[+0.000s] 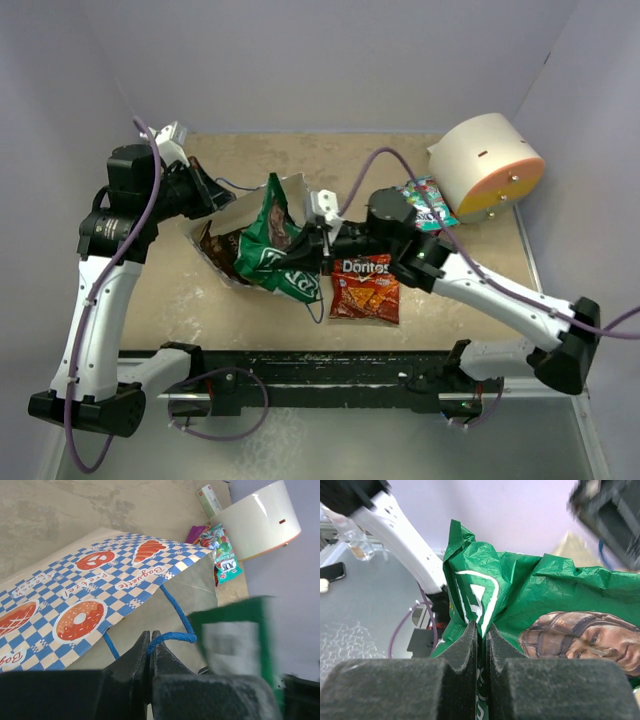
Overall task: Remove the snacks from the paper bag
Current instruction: Take out the snack from the paper bag, then place the snack at the center of the board.
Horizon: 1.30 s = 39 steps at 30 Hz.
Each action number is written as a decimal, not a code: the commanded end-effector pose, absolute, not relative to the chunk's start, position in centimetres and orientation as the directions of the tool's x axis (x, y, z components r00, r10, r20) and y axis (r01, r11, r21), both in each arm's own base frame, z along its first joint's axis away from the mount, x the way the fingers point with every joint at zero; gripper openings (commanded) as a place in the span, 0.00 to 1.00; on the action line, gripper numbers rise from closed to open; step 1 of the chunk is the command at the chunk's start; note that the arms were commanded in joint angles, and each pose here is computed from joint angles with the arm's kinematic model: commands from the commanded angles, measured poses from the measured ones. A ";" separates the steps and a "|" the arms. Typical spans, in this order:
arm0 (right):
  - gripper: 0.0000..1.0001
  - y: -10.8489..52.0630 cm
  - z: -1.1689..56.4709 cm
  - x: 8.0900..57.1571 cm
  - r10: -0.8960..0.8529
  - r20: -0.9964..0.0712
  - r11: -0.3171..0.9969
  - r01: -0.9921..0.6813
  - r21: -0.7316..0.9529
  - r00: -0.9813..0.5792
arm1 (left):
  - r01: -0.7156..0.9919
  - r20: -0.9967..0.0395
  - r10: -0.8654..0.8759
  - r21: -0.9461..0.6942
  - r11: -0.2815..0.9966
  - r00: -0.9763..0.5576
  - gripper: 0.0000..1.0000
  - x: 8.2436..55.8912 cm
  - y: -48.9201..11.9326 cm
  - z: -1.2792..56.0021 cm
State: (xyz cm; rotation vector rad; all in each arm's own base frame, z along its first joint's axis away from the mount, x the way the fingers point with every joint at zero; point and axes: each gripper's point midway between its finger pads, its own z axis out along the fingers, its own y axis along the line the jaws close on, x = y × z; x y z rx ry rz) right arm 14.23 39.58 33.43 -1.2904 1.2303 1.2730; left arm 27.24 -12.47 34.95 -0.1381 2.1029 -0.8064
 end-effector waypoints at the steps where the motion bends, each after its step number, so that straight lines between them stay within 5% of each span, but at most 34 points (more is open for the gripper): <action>1: 0.00 36.2 42.1 11.1 0.097 -0.989 -0.127 -0.985 -0.120 0.108 | 0.184 -0.729 -0.354 -0.546 0.818 -0.586 0.00 27.5 -11.6 35.7; 5: 0.00 33.1 43.2 12.3 -0.005 -0.971 0.016 -0.971 -0.237 0.237 | 0.185 -0.731 -0.355 -0.545 0.818 -0.582 0.00 27.8 -11.6 35.8; 11: 0.00 22.3 38.8 19.4 -0.581 -0.729 0.287 -0.746 -0.601 0.363 | 0.174 -0.726 -0.353 -0.542 0.822 -0.590 0.00 27.5 -11.4 35.2; 17: 0.00 18.4 31.1 19.1 -0.770 -0.552 0.128 -0.769 -0.626 0.321 | 0.162 -0.731 -0.352 -0.530 0.832 -0.584 0.00 27.4 -11.1 35.4; 29: 0.00 25.1 13.4 19.7 -0.791 -0.546 -0.181 -0.958 -0.223 0.277 | 0.206 -0.752 -0.343 -0.530 0.823 -0.563 0.00 27.8 -11.5 37.1; 33: 0.18 26.1 11.4 18.9 -0.779 -0.587 -0.198 -0.975 -0.103 0.220 | 0.223 -0.768 -0.336 -0.519 0.825 -0.546 0.00 27.7 -11.5 38.0; 36: 0.37 26.2 12.5 19.5 -0.767 -0.610 -0.137 -0.980 -0.145 0.197 | 0.228 -0.776 -0.330 -0.511 0.829 -0.538 0.00 27.6 -11.4 38.2; 39: 0.44 25.5 15.3 20.5 -0.757 -0.627 -0.038 -0.970 -0.240 0.184 | 0.259 -0.783 -0.317 -0.510 0.821 -0.535 0.00 27.7 -11.8 38.3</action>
